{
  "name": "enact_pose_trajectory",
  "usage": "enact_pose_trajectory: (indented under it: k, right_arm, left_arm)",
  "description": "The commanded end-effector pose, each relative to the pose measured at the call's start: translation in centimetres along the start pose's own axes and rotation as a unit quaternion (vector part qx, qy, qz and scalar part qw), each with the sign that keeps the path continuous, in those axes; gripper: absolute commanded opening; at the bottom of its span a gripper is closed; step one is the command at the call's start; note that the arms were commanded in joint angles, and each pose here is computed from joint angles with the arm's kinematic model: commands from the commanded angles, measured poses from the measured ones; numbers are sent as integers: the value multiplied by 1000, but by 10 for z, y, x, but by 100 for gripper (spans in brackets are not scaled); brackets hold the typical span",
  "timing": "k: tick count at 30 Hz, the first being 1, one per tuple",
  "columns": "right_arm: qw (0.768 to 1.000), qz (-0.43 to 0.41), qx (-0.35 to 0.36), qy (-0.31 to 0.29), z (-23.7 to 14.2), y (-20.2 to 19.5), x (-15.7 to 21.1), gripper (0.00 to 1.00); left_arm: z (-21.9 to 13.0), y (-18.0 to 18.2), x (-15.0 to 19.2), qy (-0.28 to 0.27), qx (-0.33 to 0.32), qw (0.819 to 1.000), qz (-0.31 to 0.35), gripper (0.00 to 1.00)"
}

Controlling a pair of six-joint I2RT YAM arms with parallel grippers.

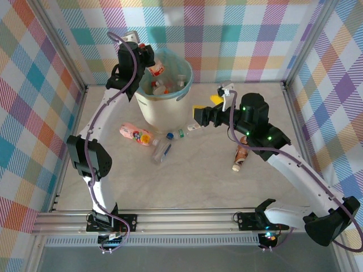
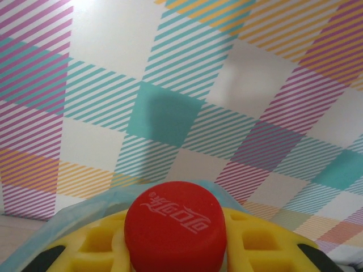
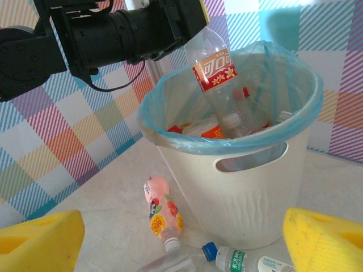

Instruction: Put the plastic bottles in the bin

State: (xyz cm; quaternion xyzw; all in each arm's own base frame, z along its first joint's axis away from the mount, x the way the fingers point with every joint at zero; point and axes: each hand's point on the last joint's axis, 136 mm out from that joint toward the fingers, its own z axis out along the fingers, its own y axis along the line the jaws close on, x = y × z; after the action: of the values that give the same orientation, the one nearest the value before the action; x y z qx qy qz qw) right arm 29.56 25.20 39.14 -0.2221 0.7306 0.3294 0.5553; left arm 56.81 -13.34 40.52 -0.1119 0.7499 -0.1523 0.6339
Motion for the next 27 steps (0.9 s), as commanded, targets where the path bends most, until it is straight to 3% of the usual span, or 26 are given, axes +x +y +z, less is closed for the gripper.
enact_pose_trajectory:
  k: [1,10,15,19,27]
  right_arm:
    - [1000,3,-14,1,2,6,-2,90]
    - [1000,6,-19,1,3,9,-6,89]
    - [1000,9,-21,3,5,9,-4,89]
    - [1000,15,-23,10,9,8,1,89]
    - [999,18,-25,19,15,6,8,89]
  left_arm:
    - [4,54,53,87,-91,990,57,2]
    - [-26,12,1,50,-6,998,45,0]
    - [-48,-22,-14,56,47,992,100,0]
    - [-53,-31,4,85,61,985,140,0]
    - [-34,-24,69,142,83,973,160,0]
